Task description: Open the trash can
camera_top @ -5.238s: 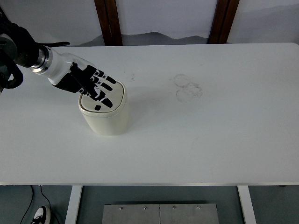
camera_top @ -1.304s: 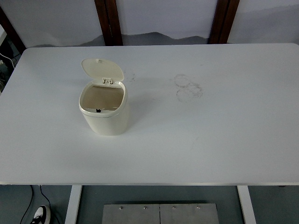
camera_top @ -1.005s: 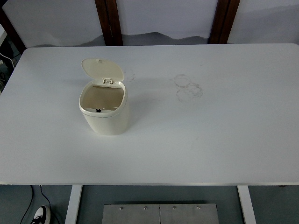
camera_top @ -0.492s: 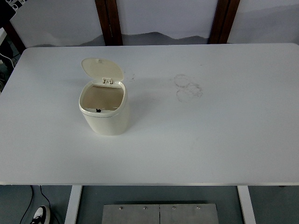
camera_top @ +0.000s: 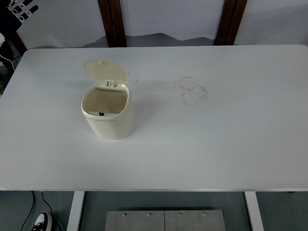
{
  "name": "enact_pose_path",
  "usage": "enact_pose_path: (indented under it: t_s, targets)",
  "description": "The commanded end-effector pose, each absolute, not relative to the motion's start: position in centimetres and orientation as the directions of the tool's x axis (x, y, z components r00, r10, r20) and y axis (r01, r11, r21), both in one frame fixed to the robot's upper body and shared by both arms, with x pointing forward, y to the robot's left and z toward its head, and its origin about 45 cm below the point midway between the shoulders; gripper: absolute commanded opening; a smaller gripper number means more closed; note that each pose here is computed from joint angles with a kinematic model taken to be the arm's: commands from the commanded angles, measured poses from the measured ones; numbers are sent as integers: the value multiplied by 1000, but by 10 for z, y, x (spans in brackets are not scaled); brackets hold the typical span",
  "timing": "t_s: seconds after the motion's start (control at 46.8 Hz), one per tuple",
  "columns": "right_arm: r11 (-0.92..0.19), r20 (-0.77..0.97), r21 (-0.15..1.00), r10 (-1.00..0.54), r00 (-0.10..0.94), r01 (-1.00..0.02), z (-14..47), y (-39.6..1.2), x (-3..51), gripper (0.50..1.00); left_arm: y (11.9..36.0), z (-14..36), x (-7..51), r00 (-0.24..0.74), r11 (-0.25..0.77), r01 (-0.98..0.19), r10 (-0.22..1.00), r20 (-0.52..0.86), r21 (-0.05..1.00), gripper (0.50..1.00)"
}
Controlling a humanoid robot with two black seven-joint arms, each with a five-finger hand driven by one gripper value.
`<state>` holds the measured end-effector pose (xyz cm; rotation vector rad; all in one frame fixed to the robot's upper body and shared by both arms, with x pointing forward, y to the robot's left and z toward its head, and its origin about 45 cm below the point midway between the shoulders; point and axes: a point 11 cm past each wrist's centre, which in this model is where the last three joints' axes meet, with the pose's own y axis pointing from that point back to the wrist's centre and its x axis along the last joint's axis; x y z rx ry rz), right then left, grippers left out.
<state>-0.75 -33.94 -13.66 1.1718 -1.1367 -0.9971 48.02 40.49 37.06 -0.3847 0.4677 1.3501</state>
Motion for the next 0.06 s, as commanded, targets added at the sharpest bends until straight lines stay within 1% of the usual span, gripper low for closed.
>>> enact_pose_path:
  t_s: [0.0, 0.043]
  targets:
    - [136, 133, 991, -977, 166, 5, -137, -339, -8, 995, 405, 370, 480, 153, 182, -983, 834, -531, 3, 1000]
    - [136, 133, 991, -977, 168, 3, -137, -339, -7, 995, 405, 370, 480, 152, 181, -983, 835, -529, 4, 1000]
